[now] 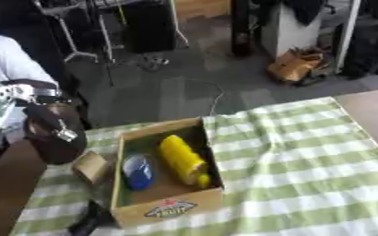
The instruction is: Pick up objects on the table and place them in the box.
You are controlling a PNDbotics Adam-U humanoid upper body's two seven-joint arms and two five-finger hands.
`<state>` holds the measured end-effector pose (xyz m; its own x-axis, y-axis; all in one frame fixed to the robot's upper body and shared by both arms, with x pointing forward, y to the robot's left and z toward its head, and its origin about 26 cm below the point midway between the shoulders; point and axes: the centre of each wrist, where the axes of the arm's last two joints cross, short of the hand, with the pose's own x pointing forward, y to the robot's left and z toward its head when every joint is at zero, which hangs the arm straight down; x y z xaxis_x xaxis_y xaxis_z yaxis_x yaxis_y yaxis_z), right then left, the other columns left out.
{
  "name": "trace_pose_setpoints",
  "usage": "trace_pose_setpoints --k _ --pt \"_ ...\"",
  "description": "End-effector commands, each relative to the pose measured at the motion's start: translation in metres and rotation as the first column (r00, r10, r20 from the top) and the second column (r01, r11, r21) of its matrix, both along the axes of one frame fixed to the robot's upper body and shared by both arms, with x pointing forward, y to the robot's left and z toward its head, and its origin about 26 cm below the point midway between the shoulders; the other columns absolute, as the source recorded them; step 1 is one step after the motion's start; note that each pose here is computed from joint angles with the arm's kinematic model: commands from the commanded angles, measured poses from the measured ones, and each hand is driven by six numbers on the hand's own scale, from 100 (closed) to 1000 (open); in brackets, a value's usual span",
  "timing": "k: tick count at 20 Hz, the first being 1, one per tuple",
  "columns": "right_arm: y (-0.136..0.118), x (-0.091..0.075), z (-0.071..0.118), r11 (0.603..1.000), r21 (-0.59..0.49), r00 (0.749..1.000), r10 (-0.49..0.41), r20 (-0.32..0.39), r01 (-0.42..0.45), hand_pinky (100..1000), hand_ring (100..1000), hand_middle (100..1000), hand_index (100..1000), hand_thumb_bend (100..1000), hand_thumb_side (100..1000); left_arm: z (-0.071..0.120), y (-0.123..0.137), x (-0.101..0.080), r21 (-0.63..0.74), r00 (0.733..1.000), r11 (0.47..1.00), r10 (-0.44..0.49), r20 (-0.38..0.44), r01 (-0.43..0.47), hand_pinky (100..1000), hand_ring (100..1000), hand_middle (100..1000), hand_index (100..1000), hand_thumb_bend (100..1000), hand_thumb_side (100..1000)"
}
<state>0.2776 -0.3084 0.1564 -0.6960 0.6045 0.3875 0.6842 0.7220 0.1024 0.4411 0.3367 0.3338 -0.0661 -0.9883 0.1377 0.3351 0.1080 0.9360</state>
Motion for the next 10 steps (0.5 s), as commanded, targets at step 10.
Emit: trace_pose_setpoints --k 10 --pt "0.0 0.001 0.012 0.999 -0.025 0.995 0.05 0.085 -0.048 763 935 799 697 100 1000 0.042 -0.037 0.004 0.037 0.99 0.996 -0.088 0.109 0.085 100 329 372 386 129 368"
